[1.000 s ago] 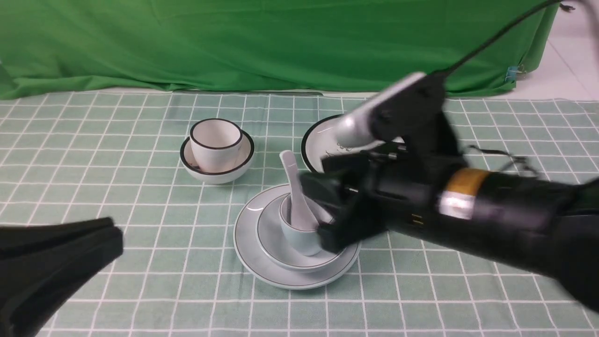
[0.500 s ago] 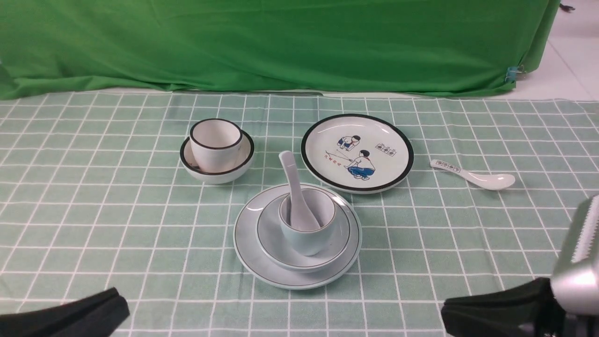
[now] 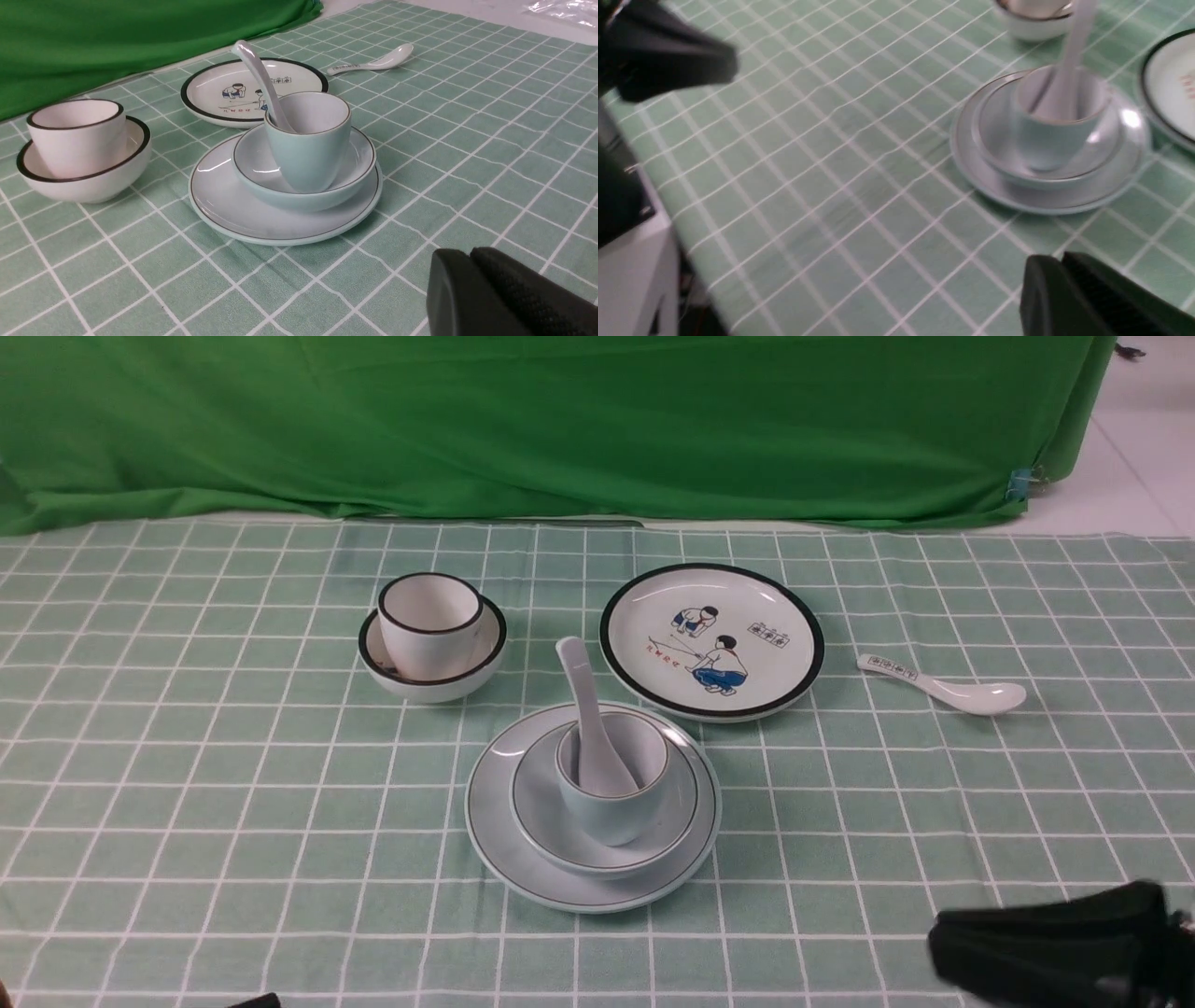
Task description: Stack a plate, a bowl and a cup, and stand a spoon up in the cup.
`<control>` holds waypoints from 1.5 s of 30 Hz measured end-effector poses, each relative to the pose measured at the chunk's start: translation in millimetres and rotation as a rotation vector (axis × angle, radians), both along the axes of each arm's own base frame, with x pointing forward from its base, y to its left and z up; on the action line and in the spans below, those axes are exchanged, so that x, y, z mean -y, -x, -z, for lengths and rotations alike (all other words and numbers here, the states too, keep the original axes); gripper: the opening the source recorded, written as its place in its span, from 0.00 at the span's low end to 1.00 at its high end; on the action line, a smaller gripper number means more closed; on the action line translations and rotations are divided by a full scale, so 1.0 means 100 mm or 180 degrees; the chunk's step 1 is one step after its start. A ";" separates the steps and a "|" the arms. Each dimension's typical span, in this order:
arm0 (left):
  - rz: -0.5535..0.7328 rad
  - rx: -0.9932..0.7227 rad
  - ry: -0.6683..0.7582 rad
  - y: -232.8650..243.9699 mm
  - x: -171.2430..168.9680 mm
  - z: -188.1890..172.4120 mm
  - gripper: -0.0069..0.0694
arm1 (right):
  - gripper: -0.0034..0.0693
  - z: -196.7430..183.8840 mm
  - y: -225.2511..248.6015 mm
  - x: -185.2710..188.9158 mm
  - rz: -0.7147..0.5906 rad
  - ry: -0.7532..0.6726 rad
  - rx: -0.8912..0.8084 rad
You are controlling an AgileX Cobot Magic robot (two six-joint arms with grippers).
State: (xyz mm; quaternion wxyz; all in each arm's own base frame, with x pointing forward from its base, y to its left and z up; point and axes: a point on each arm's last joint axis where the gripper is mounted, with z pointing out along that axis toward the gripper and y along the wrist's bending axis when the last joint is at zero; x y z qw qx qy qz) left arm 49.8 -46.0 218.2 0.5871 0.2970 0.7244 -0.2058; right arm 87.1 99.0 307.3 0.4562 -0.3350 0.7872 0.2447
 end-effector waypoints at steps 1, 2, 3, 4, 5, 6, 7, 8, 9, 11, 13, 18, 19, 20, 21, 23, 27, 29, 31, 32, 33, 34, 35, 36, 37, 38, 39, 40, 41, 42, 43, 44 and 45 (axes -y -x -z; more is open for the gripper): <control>0.0000 -0.0005 -0.0004 0.00 0.00 0.01 0.10 | 0.11 0.01 -0.01 0.07 0.0144 -0.0006 0.0034; 0.0000 -0.0014 -0.0007 0.00 0.00 0.02 0.10 | 0.09 0.04 -0.02 0.16 0.0297 -0.0005 0.0040; 0.0000 -0.0014 -0.0010 0.00 0.00 0.02 0.10 | 0.08 0.04 -0.02 0.16 0.0307 -0.0008 0.0044; 0.0000 -0.0020 -0.0014 0.00 0.00 0.03 0.10 | 0.07 0.14 -0.02 0.29 0.0593 0.0010 0.0062; 0.0001 -0.0027 -0.0020 0.00 0.00 0.04 0.10 | 0.07 0.25 -0.01 0.42 0.0862 0.0045 0.0085; 0.0002 -0.0030 -0.0022 0.00 0.00 0.04 0.10 | 0.07 0.27 0.00 0.42 0.0862 0.0046 0.0083; 0.0003 -0.0037 -0.0028 0.00 0.00 0.05 0.10 | 0.07 0.44 0.06 0.56 0.1164 0.0078 0.0156; 0.0003 -0.0037 -0.0028 0.00 0.00 0.05 0.10 | 0.07 0.55 0.10 0.63 0.1336 0.0106 0.0229; 0.0003 -0.0037 -0.0028 0.00 0.00 0.05 0.10 | 0.07 0.64 0.13 0.69 0.1492 0.0136 0.0310; 0.0003 -0.0037 -0.0028 0.00 0.00 0.05 0.10 | 0.07 0.88 0.22 0.78 0.1732 0.0180 0.0484; 0.0003 -0.0039 -0.0025 0.00 0.00 0.05 0.10 | 0.07 1.03 0.27 0.82 0.1886 0.0203 0.0624; 0.0004 -0.0039 -0.0024 0.00 0.00 0.04 0.10 | 0.07 1.27 0.34 0.87 0.2040 0.0203 0.0897; 0.0005 -0.0040 -0.0021 0.00 0.00 0.05 0.10 | 0.07 1.28 0.35 0.87 0.2040 0.0240 0.0903; 0.0005 -0.0040 -0.0021 0.00 0.00 0.05 0.10 | 0.07 1.29 0.35 0.87 0.2033 0.0270 0.0886; 0.0005 -0.0040 -0.0021 0.00 0.00 0.05 0.10 | 0.07 1.30 0.35 0.87 0.2030 0.0274 0.0874; 0.0004 -0.0027 -0.0038 0.00 0.00 0.05 0.10 | 0.07 1.31 0.36 0.87 0.2013 0.0314 0.0831; 0.0004 -0.0027 -0.0038 0.00 0.00 0.05 0.10 | 0.08 1.32 0.36 0.87 0.2006 0.0327 0.0813; 0.0004 -0.0027 -0.0038 0.00 0.00 0.05 0.10 | 0.09 1.32 0.36 0.87 0.2005 0.0332 0.0813; 0.0004 -0.0027 -0.0038 0.00 0.00 0.05 0.10 | 0.09 1.32 0.36 0.87 0.2005 0.0332 0.0813; 0.0004 -0.0027 -0.0038 0.00 0.00 0.05 0.10 | 0.10 1.32 0.36 0.87 0.2006 0.0330 0.0812; 0.0004 -0.0027 -0.0038 0.00 0.00 0.05 0.10 | 0.11 1.32 0.36 0.87 0.2006 0.0330 0.0812; 0.0004 -0.0027 -0.0038 0.00 0.00 0.05 0.10 | 0.11 1.32 0.36 0.87 0.2006 0.0330 0.0812; 0.0004 -0.0027 -0.0038 0.00 0.00 0.05 0.10 | 0.12 1.32 0.36 0.87 0.2006 0.0330 0.0812; 0.0004 -0.0027 -0.0038 0.00 0.00 0.05 0.10 | 0.12 1.32 0.36 0.87 0.2006 0.0330 0.0812; 0.0004 -0.0027 -0.0038 0.00 0.00 0.05 0.10 | 0.13 1.32 0.36 0.87 0.2006 0.0330 0.0812; 0.0004 -0.0027 -0.0038 0.00 0.00 0.05 0.10 | 0.13 1.32 0.36 0.87 0.2006 0.0330 0.0812; 0.0004 -0.0027 -0.0038 0.00 0.00 0.05 0.10 | 0.14 1.32 0.36 0.87 0.2006 0.0330 0.0812; 0.0004 -0.0027 -0.0038 0.00 0.00 0.05 0.10 | 0.14 1.32 0.36 0.87 0.2006 0.0330 0.0812; 0.0005 -0.0026 -0.0040 0.00 0.00 0.05 0.10 | 0.15 1.32 0.36 0.87 0.2006 0.0330 0.0812; 0.0005 -0.0026 -0.0040 0.00 0.00 0.05 0.10 | 0.15 1.32 0.36 0.87 0.2006 0.0330 0.0812; 0.0006 -0.0023 -0.0043 0.00 0.00 0.05 0.10 | 0.16 1.32 0.36 0.87 0.2006 0.0330 0.0812; 0.0006 -0.0023 -0.0043 0.00 0.00 0.05 0.10 | 0.17 1.32 0.36 0.87 0.2006 0.0330 0.0812; 0.0006 -0.0024 -0.0043 0.00 0.00 0.05 0.10 | 0.17 1.32 0.36 0.87 0.2006 0.0330 0.0812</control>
